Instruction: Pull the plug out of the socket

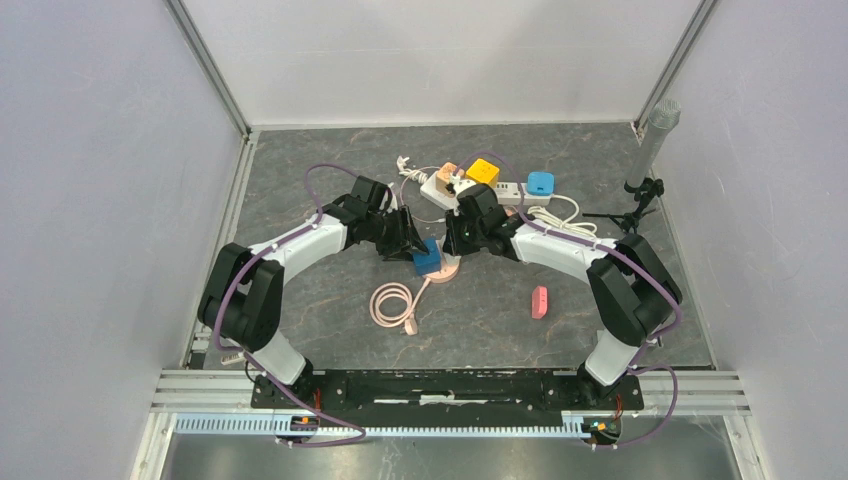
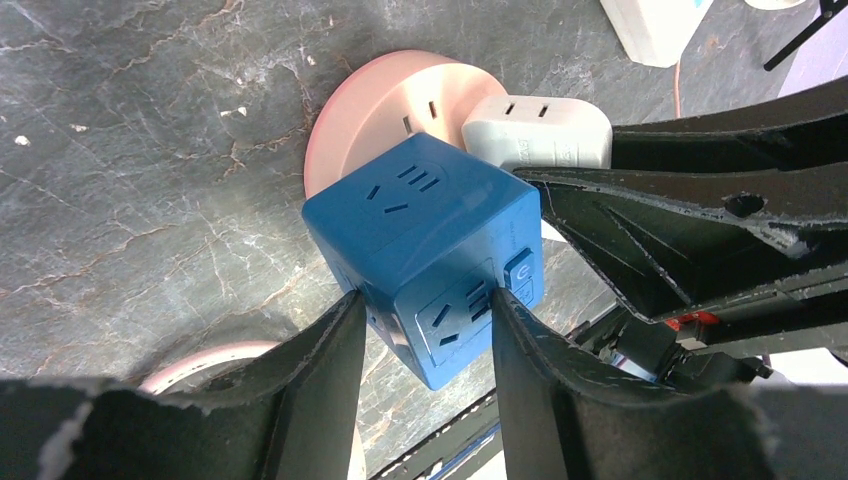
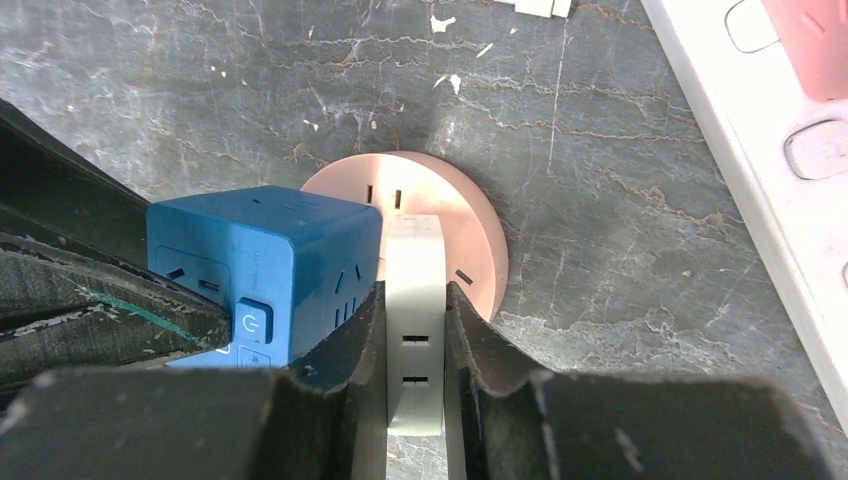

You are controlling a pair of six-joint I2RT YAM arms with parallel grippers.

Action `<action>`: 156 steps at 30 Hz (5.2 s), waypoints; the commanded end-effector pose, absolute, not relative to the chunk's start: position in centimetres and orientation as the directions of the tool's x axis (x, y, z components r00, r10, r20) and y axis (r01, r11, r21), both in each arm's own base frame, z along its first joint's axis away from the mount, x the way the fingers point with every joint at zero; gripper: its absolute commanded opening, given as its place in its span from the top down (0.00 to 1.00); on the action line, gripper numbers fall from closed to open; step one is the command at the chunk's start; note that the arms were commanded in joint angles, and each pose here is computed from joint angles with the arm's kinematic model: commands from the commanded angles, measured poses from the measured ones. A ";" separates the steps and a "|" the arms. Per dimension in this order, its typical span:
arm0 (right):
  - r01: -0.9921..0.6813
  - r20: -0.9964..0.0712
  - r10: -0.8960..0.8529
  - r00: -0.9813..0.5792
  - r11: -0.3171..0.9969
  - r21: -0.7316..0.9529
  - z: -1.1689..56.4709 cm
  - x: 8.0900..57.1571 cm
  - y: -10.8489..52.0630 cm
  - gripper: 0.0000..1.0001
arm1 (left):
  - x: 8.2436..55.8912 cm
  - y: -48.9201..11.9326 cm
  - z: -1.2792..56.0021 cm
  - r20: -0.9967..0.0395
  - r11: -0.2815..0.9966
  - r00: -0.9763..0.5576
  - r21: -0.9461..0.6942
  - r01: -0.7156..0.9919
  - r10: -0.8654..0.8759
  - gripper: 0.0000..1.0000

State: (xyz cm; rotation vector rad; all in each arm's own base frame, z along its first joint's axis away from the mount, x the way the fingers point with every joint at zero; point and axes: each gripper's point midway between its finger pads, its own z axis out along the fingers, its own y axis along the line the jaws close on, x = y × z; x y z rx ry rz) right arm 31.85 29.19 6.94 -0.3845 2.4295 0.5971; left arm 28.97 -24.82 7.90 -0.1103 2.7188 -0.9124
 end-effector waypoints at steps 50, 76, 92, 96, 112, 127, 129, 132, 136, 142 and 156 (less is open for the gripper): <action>-0.479 -0.596 0.014 -0.803 0.579 0.659 13.9 30.6 34.9 1.00 | 24.6 -17.7 -0.8 -0.115 0.967 -0.988 -0.242 -0.074 -0.104 0.47; -0.533 -0.632 -0.017 -0.775 0.554 0.639 17.1 30.6 36.2 1.00 | 23.6 -16.8 -2.7 -0.077 0.980 -0.992 -0.182 -0.082 -0.097 0.48; -0.498 -0.750 -0.049 -0.659 0.776 0.387 18.4 32.5 30.1 1.00 | 26.4 -19.5 1.2 -0.157 0.952 -0.983 -0.304 -0.045 -0.096 0.44; -0.503 -0.754 -0.093 -0.650 0.796 0.335 17.8 31.6 28.1 1.00 | 28.4 -21.8 4.5 -0.209 0.917 -0.973 -0.400 -0.003 -0.095 0.37; -0.498 -0.620 -0.271 -0.737 0.837 0.227 12.1 25.0 20.0 1.00 | 31.4 -25.2 12.5 -0.329 0.829 -0.940 -0.548 0.111 -0.091 0.00; -0.123 -0.528 -0.011 -0.849 0.976 0.177 6.7 22.1 14.3 1.00 | 30.9 -24.7 13.6 -0.358 0.818 -0.921 -0.569 0.084 -0.155 0.00; -0.114 -0.529 0.002 -0.849 0.976 0.186 6.1 21.9 14.3 0.97 | 30.8 -24.6 13.7 -0.360 0.820 -0.919 -0.567 0.081 -0.158 0.00; -0.103 -0.516 0.014 -0.856 0.975 0.198 5.2 21.6 14.4 0.92 | 30.7 -24.5 13.7 -0.359 0.819 -0.919 -0.568 0.077 -0.163 0.00; -0.073 -0.505 0.040 -0.862 0.977 0.200 4.3 21.4 14.2 0.81 | 30.5 -24.4 13.5 -0.353 0.820 -0.921 -0.568 0.069 -0.166 0.00; -0.064 -0.510 0.052 -0.859 0.976 0.207 4.3 21.6 14.3 0.59 | 30.1 -24.1 13.5 -0.356 0.823 -0.919 -0.564 0.067 -0.170 0.00; -0.104 -0.619 0.074 -0.782 0.964 0.246 9.3 23.8 15.2 0.39 | 30.5 -23.6 14.5 -0.399 0.831 -0.899 -0.551 0.078 -0.180 0.00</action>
